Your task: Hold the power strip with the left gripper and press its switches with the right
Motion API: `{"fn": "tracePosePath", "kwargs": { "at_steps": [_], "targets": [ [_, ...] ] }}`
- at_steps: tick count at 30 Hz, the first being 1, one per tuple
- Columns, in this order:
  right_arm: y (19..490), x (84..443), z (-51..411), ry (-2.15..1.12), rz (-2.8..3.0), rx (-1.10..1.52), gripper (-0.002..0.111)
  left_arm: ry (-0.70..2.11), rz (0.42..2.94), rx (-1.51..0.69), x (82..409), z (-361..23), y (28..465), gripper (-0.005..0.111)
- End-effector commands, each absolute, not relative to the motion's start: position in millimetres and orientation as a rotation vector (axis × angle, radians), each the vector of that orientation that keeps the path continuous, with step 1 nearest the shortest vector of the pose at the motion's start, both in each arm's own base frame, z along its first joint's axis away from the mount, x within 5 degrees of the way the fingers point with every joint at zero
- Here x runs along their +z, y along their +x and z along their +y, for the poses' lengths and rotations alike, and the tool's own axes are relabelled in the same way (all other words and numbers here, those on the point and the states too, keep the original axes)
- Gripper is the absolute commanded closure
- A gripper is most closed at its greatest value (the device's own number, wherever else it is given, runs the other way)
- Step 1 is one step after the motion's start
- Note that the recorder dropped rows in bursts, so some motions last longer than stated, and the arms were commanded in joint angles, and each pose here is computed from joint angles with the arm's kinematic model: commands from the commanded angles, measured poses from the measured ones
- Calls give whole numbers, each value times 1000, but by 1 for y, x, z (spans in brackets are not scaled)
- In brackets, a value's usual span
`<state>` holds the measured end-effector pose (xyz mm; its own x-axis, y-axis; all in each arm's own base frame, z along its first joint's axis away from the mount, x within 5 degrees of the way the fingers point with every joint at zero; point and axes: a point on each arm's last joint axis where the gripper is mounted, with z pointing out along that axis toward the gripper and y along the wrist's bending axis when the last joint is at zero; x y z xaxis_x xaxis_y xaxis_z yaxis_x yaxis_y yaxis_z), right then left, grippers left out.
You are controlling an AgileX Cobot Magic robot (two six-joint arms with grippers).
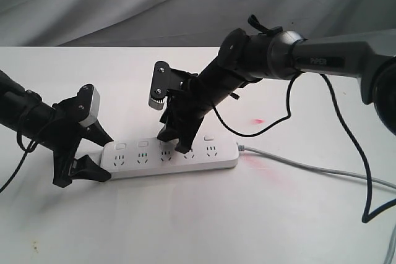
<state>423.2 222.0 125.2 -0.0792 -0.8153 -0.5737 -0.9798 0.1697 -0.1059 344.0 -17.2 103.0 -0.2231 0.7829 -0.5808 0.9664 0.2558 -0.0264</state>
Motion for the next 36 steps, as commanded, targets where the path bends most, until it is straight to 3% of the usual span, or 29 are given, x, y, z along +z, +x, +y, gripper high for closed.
{"fn": "tracePosePath", "kwargs": {
  "at_steps": [1, 30, 33, 36],
  "targets": [
    [422, 109, 219, -1752, 1961, 430, 68, 1586, 2072, -507, 105, -18, 347, 40],
    [411, 67, 205, -1844, 2026, 410, 68, 1586, 2072, -507, 105, -18, 347, 40],
    [412, 68, 205, -1844, 2023, 408, 68, 1586, 2072, -507, 105, -18, 347, 40],
    [414, 95, 207, -1795, 1989, 395, 68, 1586, 2072, -507, 105, -18, 347, 40]
  ]
}}
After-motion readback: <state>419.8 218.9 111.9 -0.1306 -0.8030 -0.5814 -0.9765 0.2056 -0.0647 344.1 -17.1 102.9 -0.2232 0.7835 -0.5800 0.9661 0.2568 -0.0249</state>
